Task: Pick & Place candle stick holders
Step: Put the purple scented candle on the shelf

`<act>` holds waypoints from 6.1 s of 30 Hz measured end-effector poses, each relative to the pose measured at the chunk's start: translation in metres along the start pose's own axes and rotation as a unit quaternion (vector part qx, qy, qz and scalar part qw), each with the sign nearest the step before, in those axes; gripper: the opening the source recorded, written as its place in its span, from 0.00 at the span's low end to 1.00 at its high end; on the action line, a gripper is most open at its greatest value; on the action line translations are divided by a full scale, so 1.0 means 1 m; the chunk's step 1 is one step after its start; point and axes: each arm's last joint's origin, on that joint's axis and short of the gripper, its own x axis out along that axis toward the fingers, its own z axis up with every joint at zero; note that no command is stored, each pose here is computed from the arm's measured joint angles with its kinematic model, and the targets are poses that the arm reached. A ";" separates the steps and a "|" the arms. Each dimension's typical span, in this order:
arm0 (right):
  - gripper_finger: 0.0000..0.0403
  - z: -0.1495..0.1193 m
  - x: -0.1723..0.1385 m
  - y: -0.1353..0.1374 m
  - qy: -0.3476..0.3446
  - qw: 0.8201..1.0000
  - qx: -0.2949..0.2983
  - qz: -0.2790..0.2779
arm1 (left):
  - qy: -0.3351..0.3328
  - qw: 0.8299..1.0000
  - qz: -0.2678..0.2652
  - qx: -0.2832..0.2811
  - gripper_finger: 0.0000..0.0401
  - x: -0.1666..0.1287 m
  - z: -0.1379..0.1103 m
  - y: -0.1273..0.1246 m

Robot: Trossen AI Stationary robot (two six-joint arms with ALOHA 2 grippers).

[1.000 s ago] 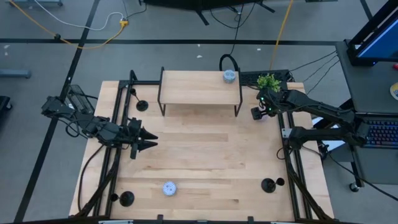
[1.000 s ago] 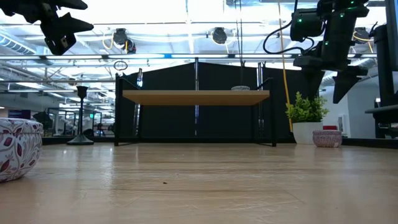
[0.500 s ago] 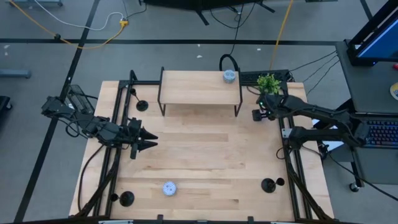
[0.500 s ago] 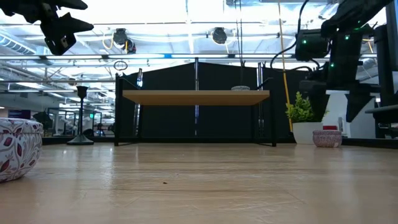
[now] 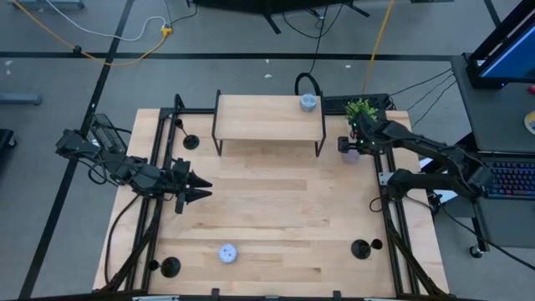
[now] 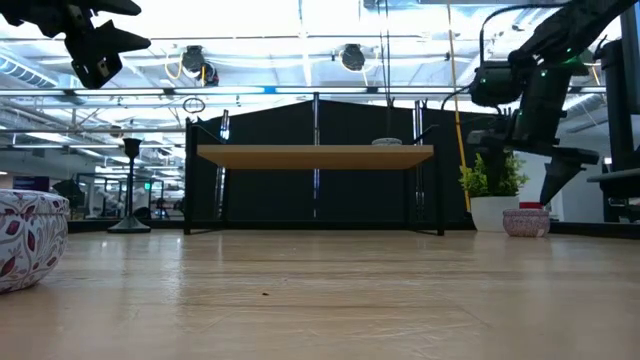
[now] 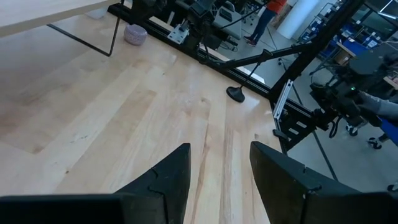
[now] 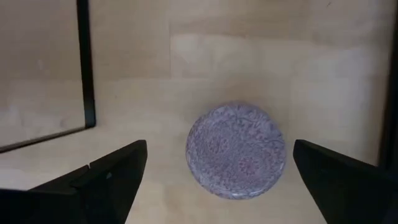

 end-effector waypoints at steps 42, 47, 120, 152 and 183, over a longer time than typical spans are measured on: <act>0.98 0.010 0.031 -0.003 0.041 0.997 -0.025 -0.058 | 0.000 1.000 0.000 0.004 0.42 0.000 0.000 0.000; 0.98 0.009 0.033 -0.003 0.049 0.997 -0.025 -0.058 | 0.000 1.000 0.000 0.004 0.42 0.000 0.000 0.000; 0.76 0.010 0.051 -0.004 0.082 0.992 -0.040 -0.090 | 0.000 1.000 0.000 0.001 0.42 0.000 0.000 0.000; 0.82 -0.004 0.048 -0.014 0.154 0.979 -0.029 -0.128 | 0.000 1.000 0.000 0.012 0.42 0.000 0.000 0.000; 0.72 -0.030 0.034 -0.028 0.122 0.989 0.010 -0.084 | 0.000 1.000 0.000 0.013 0.42 0.000 0.000 0.000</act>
